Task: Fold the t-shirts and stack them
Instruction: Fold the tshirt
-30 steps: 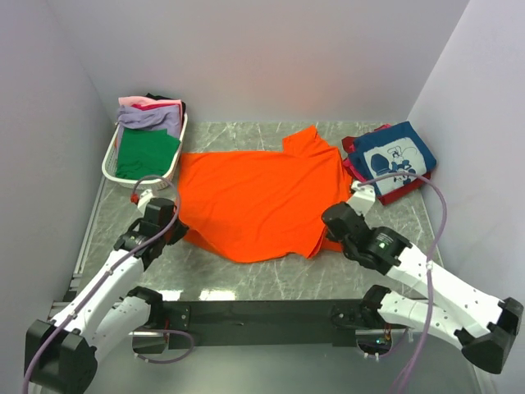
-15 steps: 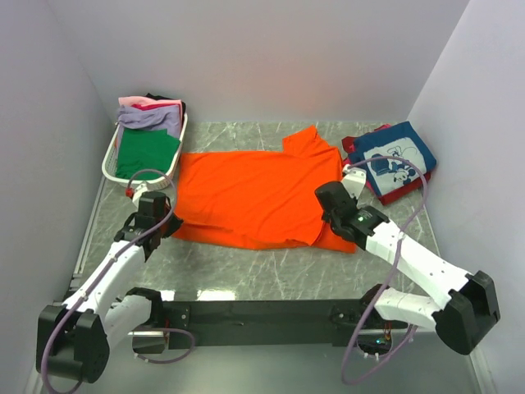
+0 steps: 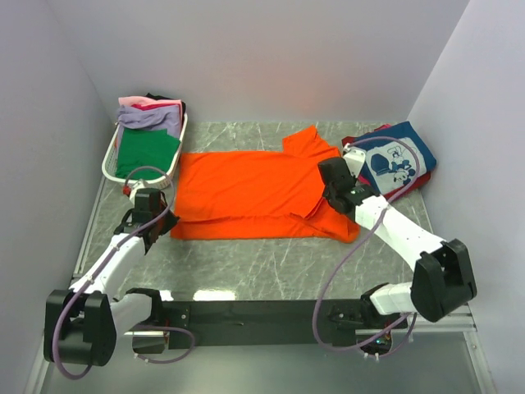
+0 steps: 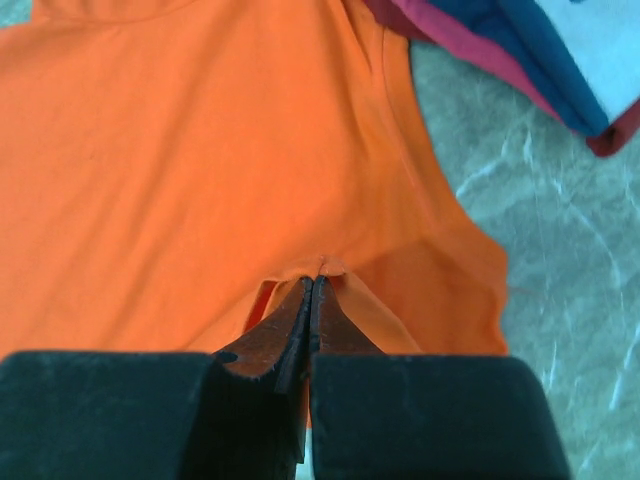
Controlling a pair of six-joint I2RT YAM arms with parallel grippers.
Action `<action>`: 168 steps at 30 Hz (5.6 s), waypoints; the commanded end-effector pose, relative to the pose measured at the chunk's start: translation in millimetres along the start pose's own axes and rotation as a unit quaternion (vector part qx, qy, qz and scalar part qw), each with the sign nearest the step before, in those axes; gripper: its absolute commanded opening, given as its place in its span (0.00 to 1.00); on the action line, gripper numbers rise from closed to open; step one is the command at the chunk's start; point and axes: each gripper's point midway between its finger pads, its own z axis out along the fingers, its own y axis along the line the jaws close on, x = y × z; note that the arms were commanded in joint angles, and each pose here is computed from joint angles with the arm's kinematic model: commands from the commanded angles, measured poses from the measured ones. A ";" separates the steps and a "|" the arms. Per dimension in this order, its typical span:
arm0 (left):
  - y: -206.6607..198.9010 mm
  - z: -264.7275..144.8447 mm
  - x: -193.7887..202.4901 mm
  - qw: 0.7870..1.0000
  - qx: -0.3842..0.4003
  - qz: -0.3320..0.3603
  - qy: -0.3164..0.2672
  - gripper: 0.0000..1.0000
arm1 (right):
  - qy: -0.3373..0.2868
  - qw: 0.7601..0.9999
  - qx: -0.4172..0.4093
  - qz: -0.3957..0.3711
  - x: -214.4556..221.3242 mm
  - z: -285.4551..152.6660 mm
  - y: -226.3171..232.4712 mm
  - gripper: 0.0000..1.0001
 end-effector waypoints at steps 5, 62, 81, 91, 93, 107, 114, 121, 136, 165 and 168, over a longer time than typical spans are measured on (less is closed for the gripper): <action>-25.9 -2.0 -38.5 0.998 0.038 -0.002 -0.049 0.01 | -0.034 0.999 0.000 0.010 -39.3 15.7 5.0 0.00; -123.1 24.4 -28.1 0.989 0.125 0.076 -0.032 0.69 | -0.028 0.999 -0.027 -0.020 -69.8 21.4 0.4 0.72; -139.2 52.0 82.7 0.974 0.155 0.148 0.067 0.76 | 0.111 0.988 -0.108 -0.011 47.7 0.3 -25.9 0.72; -114.1 65.7 92.5 0.977 0.140 0.136 0.089 0.77 | 0.164 0.982 -0.092 -0.021 79.5 5.4 -43.8 0.72; -110.1 67.4 91.0 0.977 0.138 0.134 0.090 0.77 | 0.172 0.981 -0.086 -0.022 84.4 4.2 -47.5 0.72; -83.5 69.1 84.0 0.981 0.121 0.120 0.091 0.77 | 0.184 0.980 -0.074 -0.025 95.3 8.6 -52.6 0.69; -77.5 69.2 80.7 0.982 0.117 0.115 0.092 0.78 | 0.195 0.977 -0.083 -0.029 100.8 9.2 -49.3 0.60; -65.9 69.9 73.8 0.984 0.109 0.108 0.090 0.78 | 0.197 0.977 -0.073 -0.024 101.3 9.4 -51.9 0.11; -59.0 59.4 77.4 0.980 0.132 0.109 0.103 0.79 | 0.190 0.981 0.010 -0.048 78.8 20.8 -70.4 0.00; -223.2 11.1 131.0 0.937 0.276 0.192 0.094 0.87 | 0.146 0.964 -0.207 -0.078 32.4 -1.0 78.1 0.57; -227.3 12.5 148.0 0.933 0.281 0.200 0.106 0.87 | 0.168 0.959 -0.211 -0.086 45.4 15.4 93.7 0.55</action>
